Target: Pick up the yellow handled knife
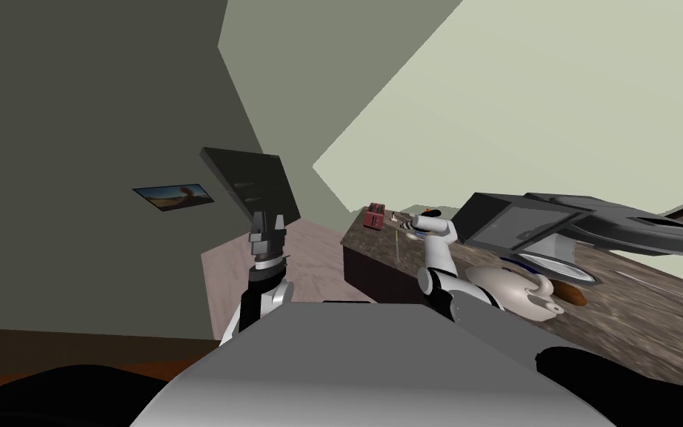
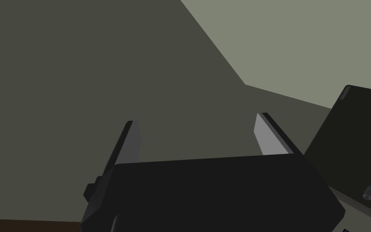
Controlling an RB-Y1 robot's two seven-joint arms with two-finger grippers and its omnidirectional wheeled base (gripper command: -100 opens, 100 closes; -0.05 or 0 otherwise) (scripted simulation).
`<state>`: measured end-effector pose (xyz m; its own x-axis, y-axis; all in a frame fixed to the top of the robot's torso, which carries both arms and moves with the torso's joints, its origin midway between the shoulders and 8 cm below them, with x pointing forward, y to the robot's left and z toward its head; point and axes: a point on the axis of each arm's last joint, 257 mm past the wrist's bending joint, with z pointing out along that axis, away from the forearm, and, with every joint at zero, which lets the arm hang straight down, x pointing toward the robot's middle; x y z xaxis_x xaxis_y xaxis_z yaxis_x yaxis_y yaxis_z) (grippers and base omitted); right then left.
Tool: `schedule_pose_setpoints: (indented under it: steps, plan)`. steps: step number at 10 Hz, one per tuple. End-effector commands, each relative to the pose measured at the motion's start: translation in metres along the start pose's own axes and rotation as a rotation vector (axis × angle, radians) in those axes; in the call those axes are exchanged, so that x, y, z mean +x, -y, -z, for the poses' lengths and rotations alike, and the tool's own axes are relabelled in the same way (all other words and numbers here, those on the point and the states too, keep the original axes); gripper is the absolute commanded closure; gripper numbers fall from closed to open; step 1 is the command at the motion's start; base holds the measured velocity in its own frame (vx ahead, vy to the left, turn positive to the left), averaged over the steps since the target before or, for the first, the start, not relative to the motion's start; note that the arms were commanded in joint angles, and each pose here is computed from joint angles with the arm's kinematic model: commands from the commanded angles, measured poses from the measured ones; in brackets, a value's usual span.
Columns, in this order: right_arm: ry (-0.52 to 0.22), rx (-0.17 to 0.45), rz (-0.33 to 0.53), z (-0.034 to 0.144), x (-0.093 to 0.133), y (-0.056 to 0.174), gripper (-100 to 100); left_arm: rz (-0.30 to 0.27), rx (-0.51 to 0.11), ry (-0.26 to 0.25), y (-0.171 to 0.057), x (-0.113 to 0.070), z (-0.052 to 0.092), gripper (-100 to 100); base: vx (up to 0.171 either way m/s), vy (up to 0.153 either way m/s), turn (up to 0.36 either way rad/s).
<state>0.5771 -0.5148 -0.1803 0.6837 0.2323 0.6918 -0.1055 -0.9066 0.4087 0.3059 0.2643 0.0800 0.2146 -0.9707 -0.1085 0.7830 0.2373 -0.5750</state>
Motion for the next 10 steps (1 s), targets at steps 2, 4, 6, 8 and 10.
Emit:
schedule_pose_setpoints:
  steps: [2, 4, 6, 8, 10]
  plan:
    - [0.076, 0.039, -0.037, -0.006, -0.022, 0.012, -100, 0.000, 0.000, 0.000, 0.000, 0.000, 0.000, 0, 0.025, 0.041, -0.011]
    - [0.157, 0.076, -0.093, -0.010, -0.041, 0.020, -100, 0.000, 0.000, 0.000, 0.000, 0.000, 0.000, 0, 0.039, 0.038, -0.049]
    - [0.242, 0.112, -0.145, -0.012, -0.061, 0.030, -100, 0.000, 0.000, 0.000, 0.000, 0.000, 0.000, 0, 0.049, 0.061, -0.046]
    - [0.326, 0.143, -0.194, -0.011, -0.079, 0.039, -100, 0.000, 0.000, 0.000, 0.000, 0.000, 0.000, 0, 0.044, 0.045, -0.042]
    - [0.404, 0.170, -0.240, -0.009, -0.096, 0.048, -100, 0.000, 0.000, 0.000, 0.000, 0.000, 0.000, 0, 0.037, 0.040, -0.052]
